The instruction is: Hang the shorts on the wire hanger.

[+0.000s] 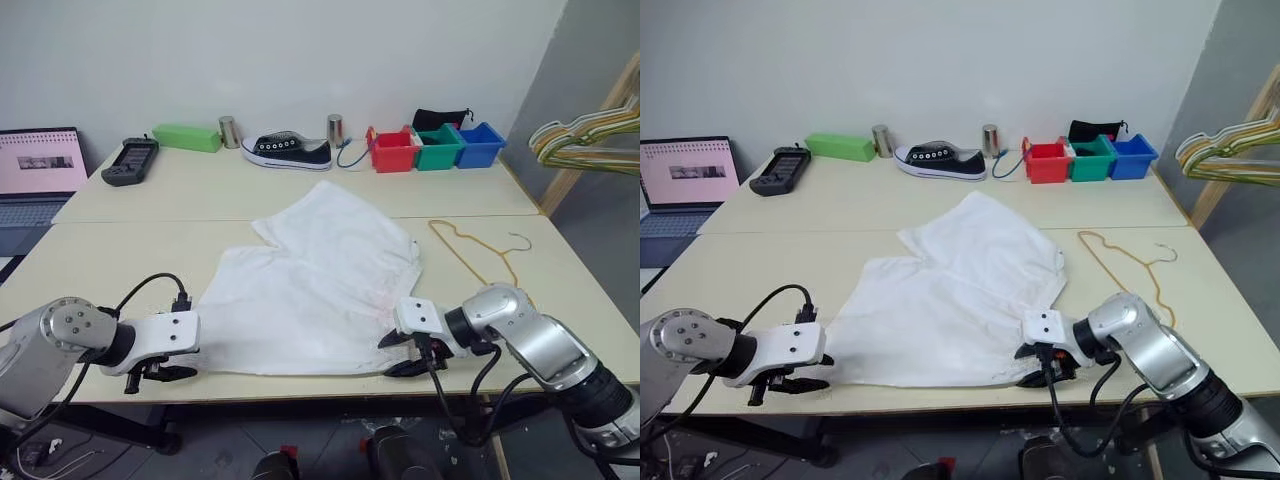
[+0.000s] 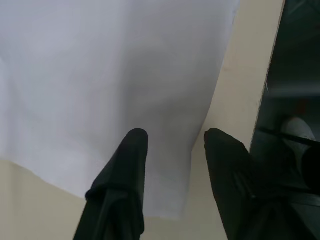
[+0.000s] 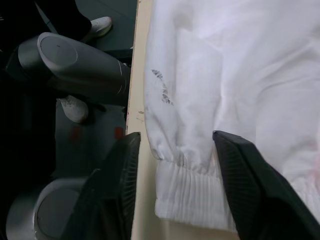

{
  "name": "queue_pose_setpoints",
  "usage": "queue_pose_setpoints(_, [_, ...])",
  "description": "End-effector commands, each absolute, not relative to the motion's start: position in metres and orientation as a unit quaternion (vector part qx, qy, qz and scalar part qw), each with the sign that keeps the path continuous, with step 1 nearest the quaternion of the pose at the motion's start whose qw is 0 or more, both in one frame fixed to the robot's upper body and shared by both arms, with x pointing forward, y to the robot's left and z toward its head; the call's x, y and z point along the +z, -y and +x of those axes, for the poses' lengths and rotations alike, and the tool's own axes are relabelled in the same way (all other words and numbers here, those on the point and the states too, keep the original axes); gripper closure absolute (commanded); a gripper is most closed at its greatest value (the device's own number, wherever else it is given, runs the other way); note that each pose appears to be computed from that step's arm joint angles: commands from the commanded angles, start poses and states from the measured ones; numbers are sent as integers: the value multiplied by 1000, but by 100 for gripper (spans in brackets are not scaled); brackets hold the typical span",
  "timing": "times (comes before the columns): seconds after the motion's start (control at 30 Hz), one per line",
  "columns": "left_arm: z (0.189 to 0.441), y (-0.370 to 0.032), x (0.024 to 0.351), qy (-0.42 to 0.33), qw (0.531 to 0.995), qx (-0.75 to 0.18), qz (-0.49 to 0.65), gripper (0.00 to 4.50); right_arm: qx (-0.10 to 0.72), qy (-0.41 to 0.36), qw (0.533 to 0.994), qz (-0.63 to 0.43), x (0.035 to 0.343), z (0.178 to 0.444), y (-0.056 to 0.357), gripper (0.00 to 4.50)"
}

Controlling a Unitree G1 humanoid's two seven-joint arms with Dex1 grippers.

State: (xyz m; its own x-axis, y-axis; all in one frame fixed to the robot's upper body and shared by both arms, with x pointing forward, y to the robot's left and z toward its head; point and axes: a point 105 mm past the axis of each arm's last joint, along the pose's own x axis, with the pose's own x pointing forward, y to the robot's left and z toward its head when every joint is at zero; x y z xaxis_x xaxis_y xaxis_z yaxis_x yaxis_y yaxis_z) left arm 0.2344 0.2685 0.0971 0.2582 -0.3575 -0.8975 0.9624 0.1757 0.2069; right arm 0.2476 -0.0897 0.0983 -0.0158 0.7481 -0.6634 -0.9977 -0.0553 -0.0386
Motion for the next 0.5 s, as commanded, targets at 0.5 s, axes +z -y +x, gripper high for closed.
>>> queue_pose_setpoints(0.5, [293,-122,181,-41,805,-512,298,6,353,-235,885,-193,141,335,180,0])
